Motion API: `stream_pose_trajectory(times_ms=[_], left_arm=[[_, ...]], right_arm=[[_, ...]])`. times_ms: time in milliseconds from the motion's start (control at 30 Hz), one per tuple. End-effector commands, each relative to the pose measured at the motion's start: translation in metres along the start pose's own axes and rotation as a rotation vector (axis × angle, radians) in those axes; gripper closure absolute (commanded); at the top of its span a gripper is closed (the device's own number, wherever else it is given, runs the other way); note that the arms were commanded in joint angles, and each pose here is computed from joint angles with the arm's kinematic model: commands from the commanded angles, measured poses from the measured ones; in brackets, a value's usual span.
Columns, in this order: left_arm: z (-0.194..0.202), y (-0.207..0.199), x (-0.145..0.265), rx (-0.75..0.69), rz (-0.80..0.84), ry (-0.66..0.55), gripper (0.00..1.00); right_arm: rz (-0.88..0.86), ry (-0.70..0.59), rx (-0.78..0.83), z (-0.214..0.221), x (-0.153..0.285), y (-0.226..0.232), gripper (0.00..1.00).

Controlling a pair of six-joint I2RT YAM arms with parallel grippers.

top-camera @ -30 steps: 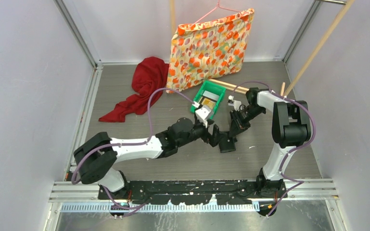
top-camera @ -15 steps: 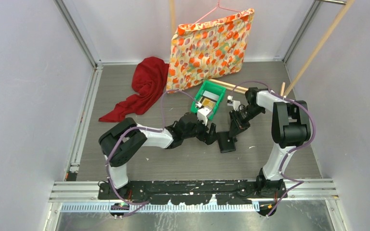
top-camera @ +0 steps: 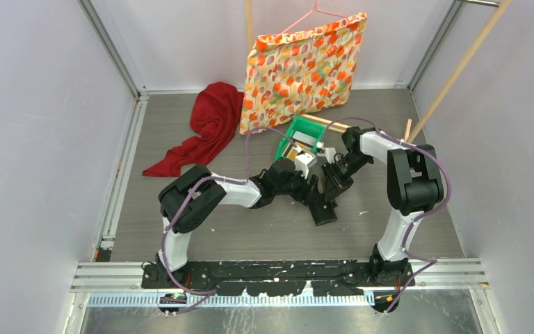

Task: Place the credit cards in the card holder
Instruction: Close the card holder at the center of the board.

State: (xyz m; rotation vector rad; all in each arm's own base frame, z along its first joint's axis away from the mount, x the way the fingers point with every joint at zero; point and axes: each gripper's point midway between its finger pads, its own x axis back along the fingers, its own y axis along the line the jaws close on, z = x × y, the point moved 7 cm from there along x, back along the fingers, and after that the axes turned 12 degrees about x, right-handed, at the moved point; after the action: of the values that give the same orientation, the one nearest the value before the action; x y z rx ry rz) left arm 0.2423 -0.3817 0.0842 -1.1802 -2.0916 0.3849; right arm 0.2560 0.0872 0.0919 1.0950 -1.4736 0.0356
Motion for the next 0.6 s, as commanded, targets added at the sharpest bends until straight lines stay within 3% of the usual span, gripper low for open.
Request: stream_pose_trajectory(times_ms=[0, 367, 467, 567], left_arm=[[-0.003, -0.003, -0.005, -0.018, 0.033, 0.019, 0.39], [0.014, 0.006, -0.009, 0.041, -0.008, 0.102, 0.74], [0.017, 0.011, -0.006, 0.059, -0.053, 0.104, 0.86], [0.021, 0.015, -0.003, 0.073, -0.093, 0.11, 0.92]], right_arm=[[0.056, 0.0, 0.075, -0.006, 0.003, -0.005, 0.8], [0.056, -0.021, 0.102, -0.008, 0.008, 0.0, 0.79], [0.053, -0.051, 0.133, -0.012, 0.016, 0.007, 0.76], [0.068, -0.106, 0.201, -0.016, 0.031, 0.021, 0.7]])
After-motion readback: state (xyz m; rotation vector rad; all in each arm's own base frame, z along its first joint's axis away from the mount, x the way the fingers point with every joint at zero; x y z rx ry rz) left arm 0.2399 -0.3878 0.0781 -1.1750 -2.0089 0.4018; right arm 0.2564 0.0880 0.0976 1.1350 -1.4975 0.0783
